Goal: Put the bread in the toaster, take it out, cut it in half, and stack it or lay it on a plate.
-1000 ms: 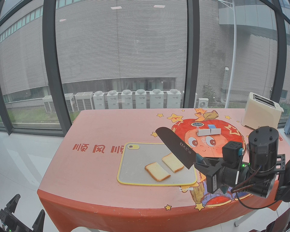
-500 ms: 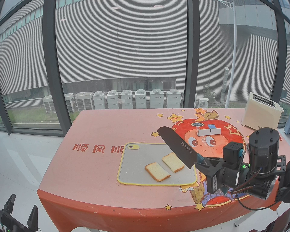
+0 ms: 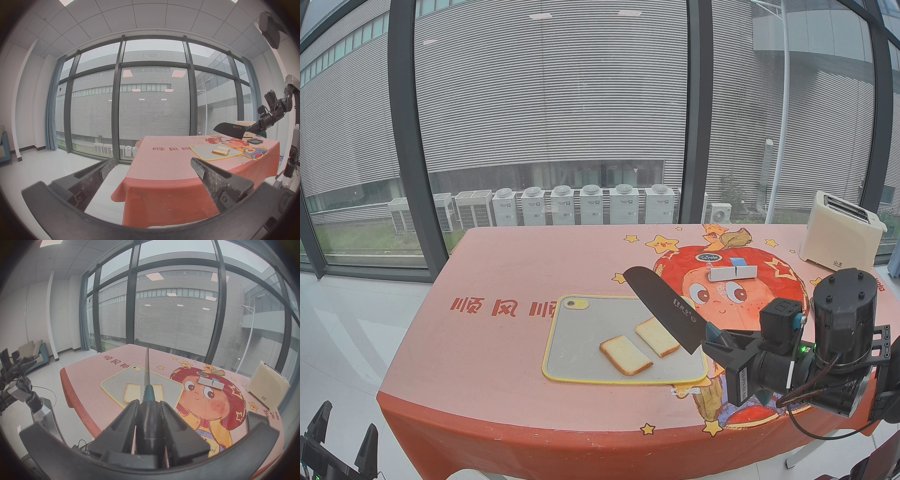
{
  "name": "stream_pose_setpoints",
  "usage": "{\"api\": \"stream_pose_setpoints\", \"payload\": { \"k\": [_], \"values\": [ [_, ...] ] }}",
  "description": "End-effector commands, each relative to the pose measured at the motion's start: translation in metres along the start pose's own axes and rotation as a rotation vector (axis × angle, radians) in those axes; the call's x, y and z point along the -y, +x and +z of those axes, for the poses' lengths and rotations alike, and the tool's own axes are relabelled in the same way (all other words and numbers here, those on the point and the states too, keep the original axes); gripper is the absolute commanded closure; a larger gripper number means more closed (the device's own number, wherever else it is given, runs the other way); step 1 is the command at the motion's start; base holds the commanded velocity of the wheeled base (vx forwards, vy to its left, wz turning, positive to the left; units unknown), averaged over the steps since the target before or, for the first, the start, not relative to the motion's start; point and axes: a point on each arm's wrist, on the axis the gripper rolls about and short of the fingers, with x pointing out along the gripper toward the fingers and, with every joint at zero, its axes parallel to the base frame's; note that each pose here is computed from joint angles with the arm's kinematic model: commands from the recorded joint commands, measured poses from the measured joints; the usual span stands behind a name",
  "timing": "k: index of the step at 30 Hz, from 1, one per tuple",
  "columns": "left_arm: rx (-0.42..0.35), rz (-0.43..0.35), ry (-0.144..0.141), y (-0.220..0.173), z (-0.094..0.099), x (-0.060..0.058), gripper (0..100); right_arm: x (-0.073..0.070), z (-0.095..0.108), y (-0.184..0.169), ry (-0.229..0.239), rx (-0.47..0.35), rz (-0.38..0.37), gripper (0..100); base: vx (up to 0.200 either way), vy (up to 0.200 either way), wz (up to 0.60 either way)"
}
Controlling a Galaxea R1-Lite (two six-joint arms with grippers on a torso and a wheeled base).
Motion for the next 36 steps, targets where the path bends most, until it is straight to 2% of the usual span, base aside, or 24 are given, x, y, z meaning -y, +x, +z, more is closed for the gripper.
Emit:
{"api": "stream_pose_setpoints", "payload": {
  "k": [1,11,16,18,27,33,36],
  "values": [
    [-0.022,0.002,0.0,0.002,-0.005,0.0,0,-0.001,-0.001,0.002,-0.004,-0.009,0.001,100,0.0,0.0,0.0],
    [-0.022,0.0,0.0,0.002,-0.005,0.0,0,-0.001,-0.001,0.003,-0.003,-0.01,0.001,100,0.0,0.0,0.0],
    [-0.022,0.0,0.002,0.002,-0.005,0.0,0,0.003,0.0,0.005,0.009,-0.008,-0.015,100,0.0,0.0,0.0],
    [-0.022,0.0,0.002,0.002,-0.005,0.0,0,0.013,0.001,0.008,0.029,-0.011,-0.051,100,0.0,0.0,0.0],
    [-0.022,0.0,0.0,0.002,-0.005,0.0,0,0.022,0.0,0.017,0.044,-0.03,-0.093,100,0.0,0.0,0.0],
    [-0.022,0.0,0.002,0.002,-0.005,0.0,0,0.039,0.0,0.031,0.072,-0.058,-0.155,100,0.0,0.0,0.0],
    [-0.022,0.0,0.002,0.002,-0.005,0.0,0,0.042,-0.002,0.036,0.079,-0.066,-0.17,100,0.0,0.0,0.0]
  ]
}}
